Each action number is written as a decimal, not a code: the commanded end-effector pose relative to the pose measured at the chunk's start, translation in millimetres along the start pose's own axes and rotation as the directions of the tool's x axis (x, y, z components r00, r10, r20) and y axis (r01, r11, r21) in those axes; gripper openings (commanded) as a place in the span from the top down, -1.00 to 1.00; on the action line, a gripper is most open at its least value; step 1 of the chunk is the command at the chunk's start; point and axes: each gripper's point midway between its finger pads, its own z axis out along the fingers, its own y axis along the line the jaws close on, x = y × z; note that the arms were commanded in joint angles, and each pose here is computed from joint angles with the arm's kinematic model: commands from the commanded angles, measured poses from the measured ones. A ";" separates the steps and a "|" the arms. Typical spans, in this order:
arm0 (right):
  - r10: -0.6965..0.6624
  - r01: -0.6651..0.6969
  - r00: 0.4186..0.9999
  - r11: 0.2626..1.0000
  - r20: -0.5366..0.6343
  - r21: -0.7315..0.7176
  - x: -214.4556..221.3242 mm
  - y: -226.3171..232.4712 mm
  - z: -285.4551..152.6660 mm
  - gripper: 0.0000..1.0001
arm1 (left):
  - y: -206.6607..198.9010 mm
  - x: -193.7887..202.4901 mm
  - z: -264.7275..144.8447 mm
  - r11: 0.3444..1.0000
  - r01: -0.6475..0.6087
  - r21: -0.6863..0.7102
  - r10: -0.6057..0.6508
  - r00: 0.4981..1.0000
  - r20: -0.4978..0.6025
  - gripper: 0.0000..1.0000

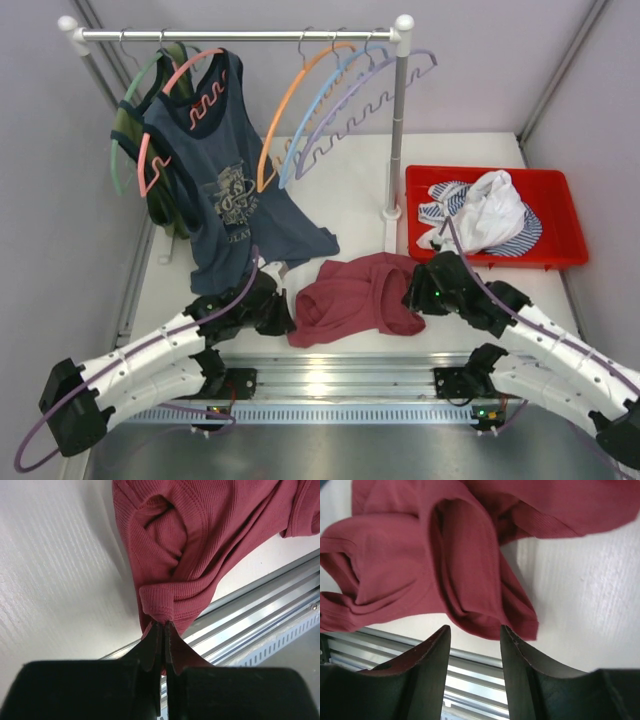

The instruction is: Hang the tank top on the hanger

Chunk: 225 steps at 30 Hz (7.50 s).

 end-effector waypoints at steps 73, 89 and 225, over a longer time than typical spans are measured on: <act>-0.116 0.124 0.984 0.991 0.136 -0.047 -43.3 27.0 7.5 0.06 | -160.6 -375.4 -309.6 0.938 -0.217 -0.271 0.326 0.287 0.901 -0.19; -0.129 0.141 0.983 0.987 0.132 -0.079 -41.4 30.8 1.0 0.06 | -167.7 -459.4 -240.2 0.877 -0.287 -0.386 0.474 0.381 0.794 -0.18; -0.184 0.178 0.980 0.980 0.072 0.084 -40.4 24.1 52.8 0.99 | -92.9 -101.7 -157.9 0.765 -0.612 0.199 0.544 0.780 0.309 1.00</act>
